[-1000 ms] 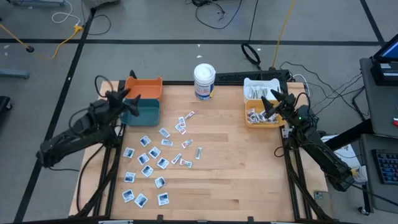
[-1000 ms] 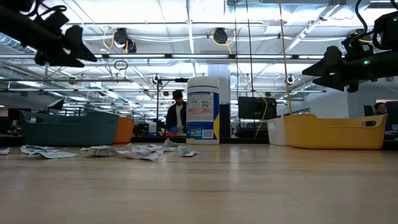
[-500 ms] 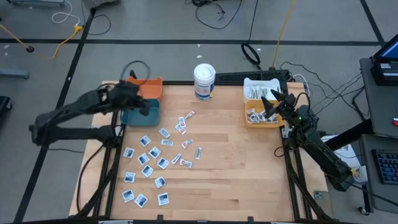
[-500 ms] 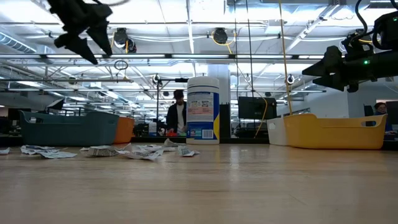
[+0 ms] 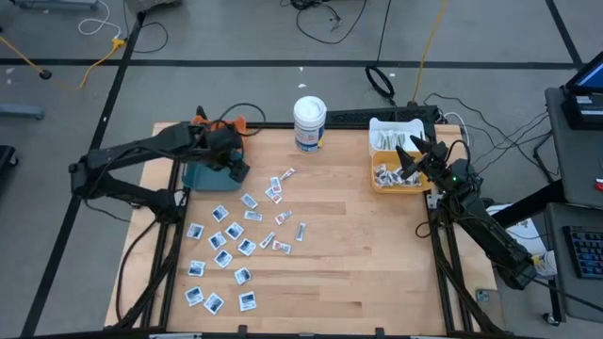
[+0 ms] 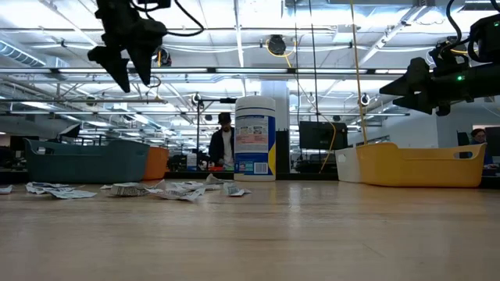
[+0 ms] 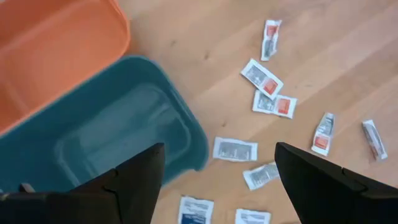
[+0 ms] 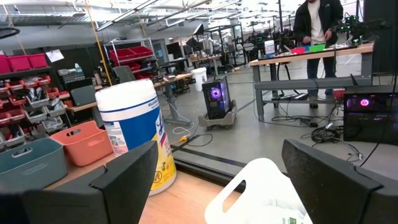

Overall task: Pick & Place First Aid Supplies
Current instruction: Put the orange pad into the orange bin

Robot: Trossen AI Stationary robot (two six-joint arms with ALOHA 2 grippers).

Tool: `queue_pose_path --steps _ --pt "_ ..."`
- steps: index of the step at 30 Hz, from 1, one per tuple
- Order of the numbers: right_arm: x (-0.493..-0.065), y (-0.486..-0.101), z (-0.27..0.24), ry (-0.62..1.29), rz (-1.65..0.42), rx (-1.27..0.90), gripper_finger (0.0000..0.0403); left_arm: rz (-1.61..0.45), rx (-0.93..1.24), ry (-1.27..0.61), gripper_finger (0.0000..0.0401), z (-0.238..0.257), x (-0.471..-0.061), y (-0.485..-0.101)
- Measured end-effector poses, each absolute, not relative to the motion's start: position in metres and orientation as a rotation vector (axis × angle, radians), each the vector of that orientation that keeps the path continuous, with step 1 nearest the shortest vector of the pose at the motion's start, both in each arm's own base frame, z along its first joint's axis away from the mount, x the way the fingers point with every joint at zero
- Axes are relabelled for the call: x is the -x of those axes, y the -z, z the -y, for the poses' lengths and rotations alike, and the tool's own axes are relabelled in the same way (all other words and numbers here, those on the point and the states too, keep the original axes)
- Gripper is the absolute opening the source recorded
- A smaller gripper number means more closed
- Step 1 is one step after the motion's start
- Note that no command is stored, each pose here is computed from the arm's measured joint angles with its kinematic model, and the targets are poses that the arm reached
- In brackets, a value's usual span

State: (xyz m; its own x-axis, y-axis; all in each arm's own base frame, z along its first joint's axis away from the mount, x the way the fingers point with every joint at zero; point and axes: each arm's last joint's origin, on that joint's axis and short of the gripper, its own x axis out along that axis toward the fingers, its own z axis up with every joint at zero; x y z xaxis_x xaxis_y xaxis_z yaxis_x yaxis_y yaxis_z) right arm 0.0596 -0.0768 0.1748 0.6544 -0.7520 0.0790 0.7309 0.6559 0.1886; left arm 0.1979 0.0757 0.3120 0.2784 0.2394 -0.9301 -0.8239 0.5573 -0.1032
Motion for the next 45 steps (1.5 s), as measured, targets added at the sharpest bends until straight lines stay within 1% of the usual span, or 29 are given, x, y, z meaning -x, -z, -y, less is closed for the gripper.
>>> queue_pose_path --steps 6,12,21,25,29,34,40,45 --pt "-0.06 -0.175 0.077 0.844 0.155 -0.145 0.0337 -1.096 0.715 -0.795 0.0308 -0.082 -0.224 -0.313" --pt "-0.06 -0.175 0.077 0.844 0.155 -0.145 0.0337 -1.163 0.645 -0.754 0.0304 -0.097 -0.265 -0.315" --pt "-0.06 -0.175 0.077 0.844 0.155 -0.145 0.0337 -1.222 0.536 -0.706 0.0246 -0.115 -0.316 -0.302" --pt "-0.06 -0.175 0.077 0.844 0.155 -0.145 0.0337 -1.265 0.535 -0.707 0.0231 -0.119 -0.327 -0.287" --pt "-0.06 -0.175 0.077 0.844 0.155 -0.145 0.0337 -1.292 0.536 -0.729 0.0228 -0.122 -0.334 -0.269" --pt "-0.06 -0.175 0.077 0.844 0.155 -0.145 0.0337 -1.221 0.502 -0.767 0.0227 -0.124 -0.339 -0.245" --pt "-0.06 -0.175 0.077 0.844 0.155 -0.145 0.0337 -1.116 0.48 -0.728 0.0227 -0.117 -0.346 -0.211" --pt "-0.06 -0.175 0.077 0.844 0.155 -0.145 0.0337 -1.075 0.457 -0.722 0.0228 -0.111 -0.343 -0.184"
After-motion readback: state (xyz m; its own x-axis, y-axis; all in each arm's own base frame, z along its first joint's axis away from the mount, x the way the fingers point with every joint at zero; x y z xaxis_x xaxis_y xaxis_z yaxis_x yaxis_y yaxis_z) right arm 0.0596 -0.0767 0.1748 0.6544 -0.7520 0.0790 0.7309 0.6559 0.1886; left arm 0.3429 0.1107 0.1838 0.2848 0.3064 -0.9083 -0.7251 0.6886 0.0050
